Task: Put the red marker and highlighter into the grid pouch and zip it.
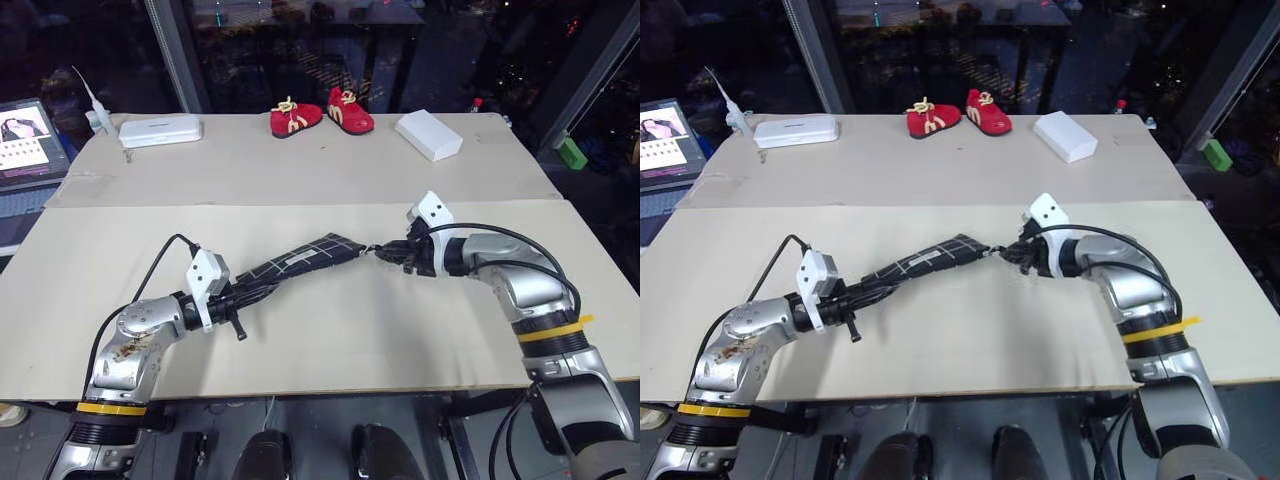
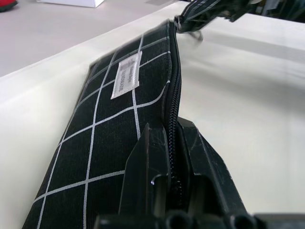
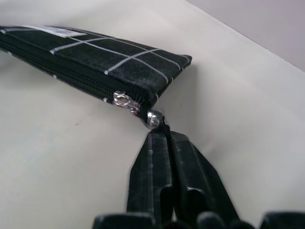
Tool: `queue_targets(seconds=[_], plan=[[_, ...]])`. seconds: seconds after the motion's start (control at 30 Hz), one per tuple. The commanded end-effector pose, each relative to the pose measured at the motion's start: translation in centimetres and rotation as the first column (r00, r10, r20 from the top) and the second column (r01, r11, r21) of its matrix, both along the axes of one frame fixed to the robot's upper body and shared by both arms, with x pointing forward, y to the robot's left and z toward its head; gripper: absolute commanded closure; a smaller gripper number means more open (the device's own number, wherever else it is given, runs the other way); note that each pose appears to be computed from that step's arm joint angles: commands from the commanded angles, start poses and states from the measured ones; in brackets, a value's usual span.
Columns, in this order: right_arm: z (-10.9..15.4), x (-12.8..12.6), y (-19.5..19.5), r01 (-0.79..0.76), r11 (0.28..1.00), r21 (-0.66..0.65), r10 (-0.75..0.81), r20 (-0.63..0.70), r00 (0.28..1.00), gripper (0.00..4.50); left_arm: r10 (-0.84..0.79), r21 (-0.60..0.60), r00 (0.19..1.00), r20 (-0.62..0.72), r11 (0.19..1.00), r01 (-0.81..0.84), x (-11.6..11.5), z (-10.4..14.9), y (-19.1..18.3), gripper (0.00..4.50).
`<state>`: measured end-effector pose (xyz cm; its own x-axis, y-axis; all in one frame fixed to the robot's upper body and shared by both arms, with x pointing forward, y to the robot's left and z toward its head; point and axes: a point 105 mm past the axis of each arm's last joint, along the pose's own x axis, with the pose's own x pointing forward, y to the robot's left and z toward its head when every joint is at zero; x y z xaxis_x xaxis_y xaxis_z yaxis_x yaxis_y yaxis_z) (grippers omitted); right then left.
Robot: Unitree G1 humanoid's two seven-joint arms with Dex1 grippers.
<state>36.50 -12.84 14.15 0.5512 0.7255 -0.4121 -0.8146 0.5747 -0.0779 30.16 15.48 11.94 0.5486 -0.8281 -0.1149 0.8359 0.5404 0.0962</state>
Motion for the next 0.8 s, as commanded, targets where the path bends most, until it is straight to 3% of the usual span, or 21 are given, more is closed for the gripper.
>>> queue_targets(seconds=[0.03,0.1,0.37,0.57,0.7,0.8], plan=[[1.1,-1.4,1.1,-0.080,0.996,0.037,0.080,0.009,0.997,2.26,-0.020,-0.005,0.999,0.042,1.000,0.020,-0.2,1.0,-0.4,4.50],[1.3,-1.8,0.8,-0.072,0.995,0.067,0.074,-0.030,0.997,1.56,-0.038,0.002,0.999,0.040,0.999,0.037,-0.3,0.7,-0.8,4.50],[2.4,-3.3,-5.1,-0.025,0.999,-0.025,0.025,-0.014,1.000,1.56,-0.144,0.123,0.982,0.121,0.984,0.129,-0.8,0.5,-1.8,4.50],[0.9,-8.3,-8.1,-0.138,0.986,-0.090,0.133,-0.063,0.989,1.56,-0.313,0.270,0.914,0.259,0.932,0.242,-1.6,-0.2,-3.0,4.50],[0.6,-8.4,-8.5,-0.084,0.994,-0.066,0.080,-0.061,0.995,1.56,-0.345,0.257,0.869,0.356,0.930,0.264,-0.5,0.2,-3.7,4.50],[0.4,-8.5,-8.3,-0.081,0.995,-0.063,0.077,-0.060,0.995,1.56,-0.380,0.292,0.854,0.355,0.913,0.285,-0.1,-1.0,-3.8,4.50]])
